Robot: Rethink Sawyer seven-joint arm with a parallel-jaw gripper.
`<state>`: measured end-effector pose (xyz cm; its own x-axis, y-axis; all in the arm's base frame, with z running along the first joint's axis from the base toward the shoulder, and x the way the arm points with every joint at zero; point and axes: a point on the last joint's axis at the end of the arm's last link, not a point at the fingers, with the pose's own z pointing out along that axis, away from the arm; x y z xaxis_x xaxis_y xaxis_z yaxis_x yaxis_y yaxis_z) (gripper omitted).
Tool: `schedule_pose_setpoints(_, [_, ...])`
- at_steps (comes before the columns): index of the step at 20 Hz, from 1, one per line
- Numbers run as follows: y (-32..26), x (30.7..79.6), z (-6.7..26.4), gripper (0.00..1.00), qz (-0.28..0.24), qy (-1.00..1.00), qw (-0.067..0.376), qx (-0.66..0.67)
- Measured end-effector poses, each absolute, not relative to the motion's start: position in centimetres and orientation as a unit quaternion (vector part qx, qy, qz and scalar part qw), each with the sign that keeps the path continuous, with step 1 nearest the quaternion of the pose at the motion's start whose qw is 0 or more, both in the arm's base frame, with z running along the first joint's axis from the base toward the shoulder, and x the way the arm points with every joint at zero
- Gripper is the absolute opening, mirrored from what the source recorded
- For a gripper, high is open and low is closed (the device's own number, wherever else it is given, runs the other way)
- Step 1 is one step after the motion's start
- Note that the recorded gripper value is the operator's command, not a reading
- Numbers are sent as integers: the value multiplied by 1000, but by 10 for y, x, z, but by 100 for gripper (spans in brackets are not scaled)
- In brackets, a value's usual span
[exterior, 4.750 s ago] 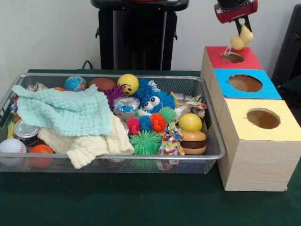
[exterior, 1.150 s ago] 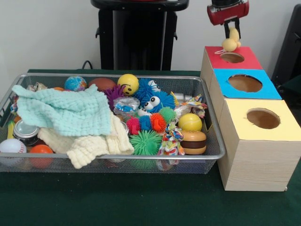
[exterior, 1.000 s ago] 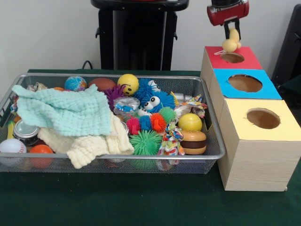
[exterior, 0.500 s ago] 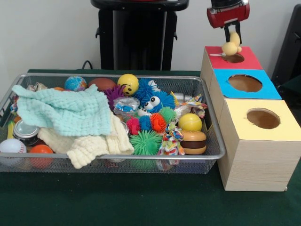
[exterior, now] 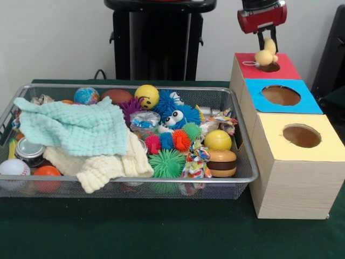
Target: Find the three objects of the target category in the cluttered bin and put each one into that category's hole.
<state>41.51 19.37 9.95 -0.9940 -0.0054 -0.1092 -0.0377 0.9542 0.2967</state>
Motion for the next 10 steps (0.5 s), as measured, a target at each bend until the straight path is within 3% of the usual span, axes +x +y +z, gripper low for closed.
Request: schedule_pose_setpoints(10, [194, 417, 100, 0, 151, 987, 55, -11])
